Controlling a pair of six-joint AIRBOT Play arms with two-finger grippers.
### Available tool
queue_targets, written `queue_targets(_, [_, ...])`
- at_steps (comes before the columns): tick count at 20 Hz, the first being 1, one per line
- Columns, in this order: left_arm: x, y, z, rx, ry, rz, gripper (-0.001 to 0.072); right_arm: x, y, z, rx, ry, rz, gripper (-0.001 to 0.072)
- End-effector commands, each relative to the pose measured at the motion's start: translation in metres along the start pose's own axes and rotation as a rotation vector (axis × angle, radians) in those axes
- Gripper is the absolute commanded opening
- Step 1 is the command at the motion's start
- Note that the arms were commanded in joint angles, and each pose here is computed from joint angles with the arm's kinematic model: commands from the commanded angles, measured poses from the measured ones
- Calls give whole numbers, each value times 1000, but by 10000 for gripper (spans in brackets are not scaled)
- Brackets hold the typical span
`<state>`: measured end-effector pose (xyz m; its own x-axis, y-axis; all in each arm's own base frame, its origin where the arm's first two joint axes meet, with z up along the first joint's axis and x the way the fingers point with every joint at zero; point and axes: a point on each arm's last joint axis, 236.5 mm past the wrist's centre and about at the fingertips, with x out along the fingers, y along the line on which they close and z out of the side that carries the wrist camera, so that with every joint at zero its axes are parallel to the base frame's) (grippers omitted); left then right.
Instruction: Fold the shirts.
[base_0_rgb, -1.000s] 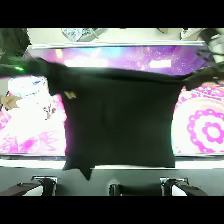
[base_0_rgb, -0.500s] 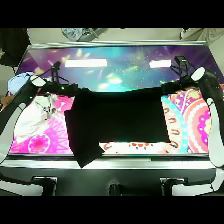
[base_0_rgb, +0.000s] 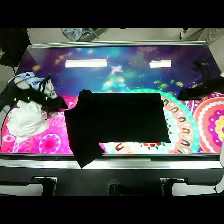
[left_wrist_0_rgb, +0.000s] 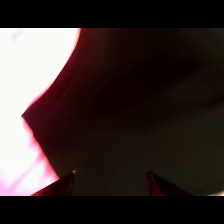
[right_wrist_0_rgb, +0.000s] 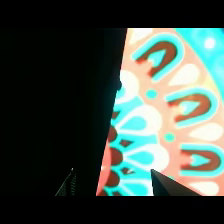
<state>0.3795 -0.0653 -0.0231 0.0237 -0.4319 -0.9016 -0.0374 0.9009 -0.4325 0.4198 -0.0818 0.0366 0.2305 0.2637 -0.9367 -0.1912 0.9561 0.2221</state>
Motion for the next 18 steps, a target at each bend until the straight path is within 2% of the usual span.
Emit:
queue_targets(1, [32, 21, -84, -90, 142, -4, 507, -2, -4, -76, 76, 220, 114, 536])
queue_targets(3, [57, 10, -106, -112, 142, -77, 499, 11, 3, -92, 93, 269, 149, 536])
queue_targets(5, [77, 6, -113, -128, 142, -91, 497, 24, 9, -105, 108, 309, 178, 541])
queue_targets(7, [85, 3, -109, -110, 128, -77, 440, 36, 14, -120, 132, 347, 199, 546])
queue_targets(8, [88, 1, -105, -99, 109, -70, 382, 42, 18, -127, 167, 368, 214, 546])
queue_targets(9, [90, 0, -101, -89, 92, -64, 187, 50, 25, -135, 176, 386, 238, 548])
queue_targets(10, [91, -1, -99, -82, 81, -59, 45, 59, 29, -141, 170, 400, 244, 566])
queue_targets(13, [91, -2, -96, -76, 71, -57, 37, 88, 41, -148, 150, 405, 236, 585])
queue_targets(14, [89, -3, -96, -72, 66, -57, 36, 96, 45, -152, 144, 411, 234, 652])
queue_targets(16, [86, -4, -95, -68, 56, -57, 35, 110, 53, -163, 176, 431, 237, 646])
queue_targets(18, [86, -6, -93, -72, 46, -63, 35, 120, 59, -176, 216, 460, 245, 593])
